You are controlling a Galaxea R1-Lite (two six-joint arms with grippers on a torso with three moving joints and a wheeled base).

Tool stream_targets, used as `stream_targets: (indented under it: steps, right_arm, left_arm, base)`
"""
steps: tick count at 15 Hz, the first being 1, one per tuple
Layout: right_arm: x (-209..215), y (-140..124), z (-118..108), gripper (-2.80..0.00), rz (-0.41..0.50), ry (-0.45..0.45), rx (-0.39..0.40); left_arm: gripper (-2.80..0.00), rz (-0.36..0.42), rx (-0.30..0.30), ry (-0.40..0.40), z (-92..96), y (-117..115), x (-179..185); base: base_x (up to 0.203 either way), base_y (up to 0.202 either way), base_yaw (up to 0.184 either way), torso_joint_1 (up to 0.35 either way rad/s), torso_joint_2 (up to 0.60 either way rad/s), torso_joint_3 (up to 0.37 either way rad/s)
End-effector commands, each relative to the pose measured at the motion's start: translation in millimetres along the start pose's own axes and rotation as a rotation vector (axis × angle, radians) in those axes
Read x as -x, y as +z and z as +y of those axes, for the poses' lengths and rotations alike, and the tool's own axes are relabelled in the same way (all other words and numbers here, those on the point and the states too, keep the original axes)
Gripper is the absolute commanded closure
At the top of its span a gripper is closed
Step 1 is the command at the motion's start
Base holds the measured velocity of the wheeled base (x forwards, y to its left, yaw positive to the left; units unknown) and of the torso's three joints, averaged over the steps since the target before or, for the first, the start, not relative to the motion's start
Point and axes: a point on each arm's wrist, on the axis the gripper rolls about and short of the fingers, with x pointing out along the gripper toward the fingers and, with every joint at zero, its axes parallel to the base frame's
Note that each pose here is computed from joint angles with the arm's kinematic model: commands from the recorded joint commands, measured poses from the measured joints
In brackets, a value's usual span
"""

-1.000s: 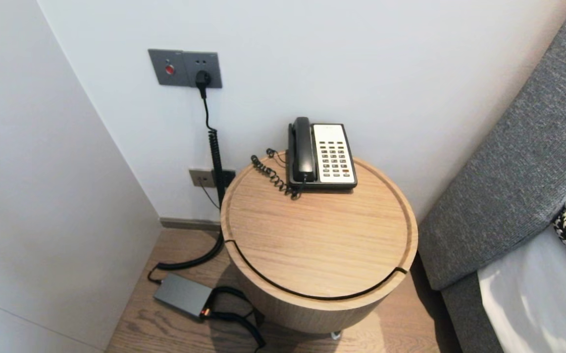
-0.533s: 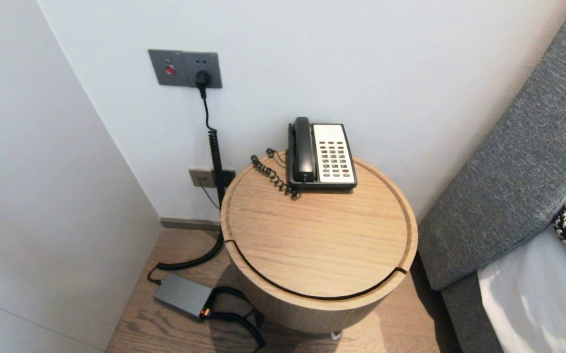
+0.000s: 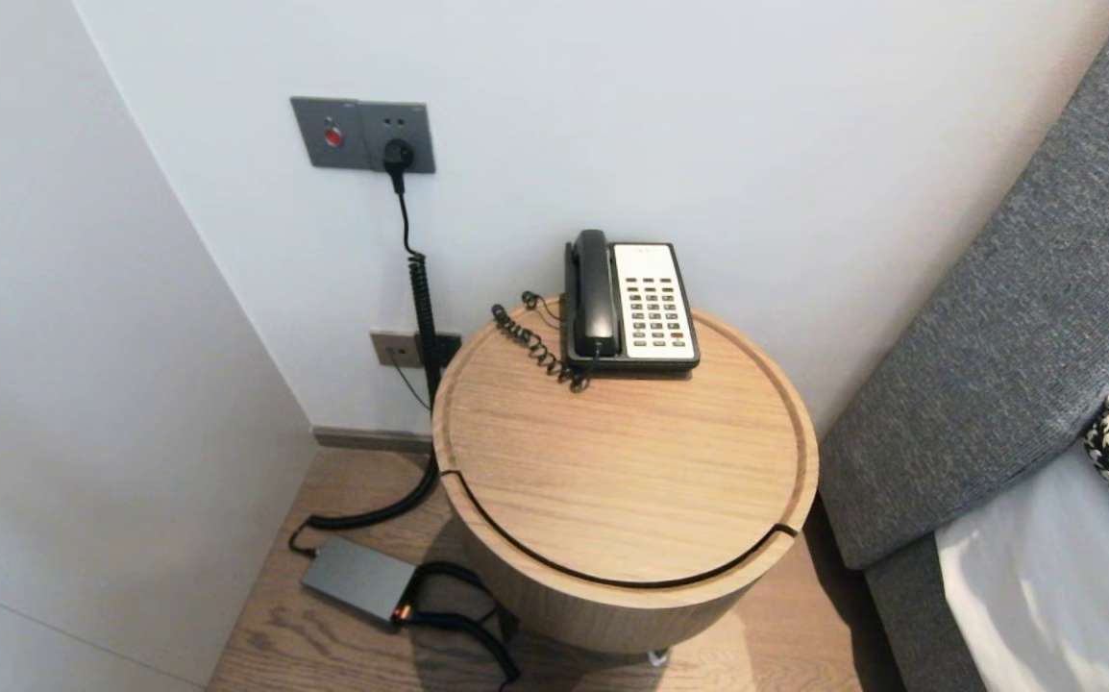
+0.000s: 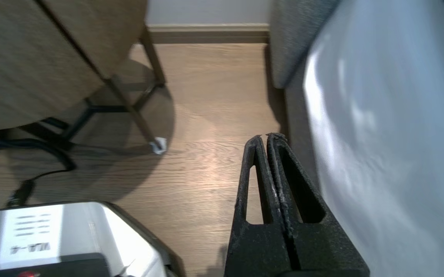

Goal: Open the nightstand drawer

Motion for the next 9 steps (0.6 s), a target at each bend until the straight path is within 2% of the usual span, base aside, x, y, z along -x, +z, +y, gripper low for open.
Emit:
stream_targets:
  steps: [1, 9]
  right_arm:
    - [1, 0, 2, 0.00, -0.025, 0.020, 0.008]
    - [-2, -14, 3, 0.00, 0.005, 0.040, 0.023]
  left_arm:
    - [0.00, 0.013, 0.000, 0.001, -0.1, -4, -1]
    - [0.00, 0.012, 0.000, 0.001, 0.0, -4, -1]
  base:
    - [0.000, 0.000, 0.000, 0.000, 0.00, 0.000]
    - [0.000, 0.000, 0.000, 0.000, 0.00, 0.000]
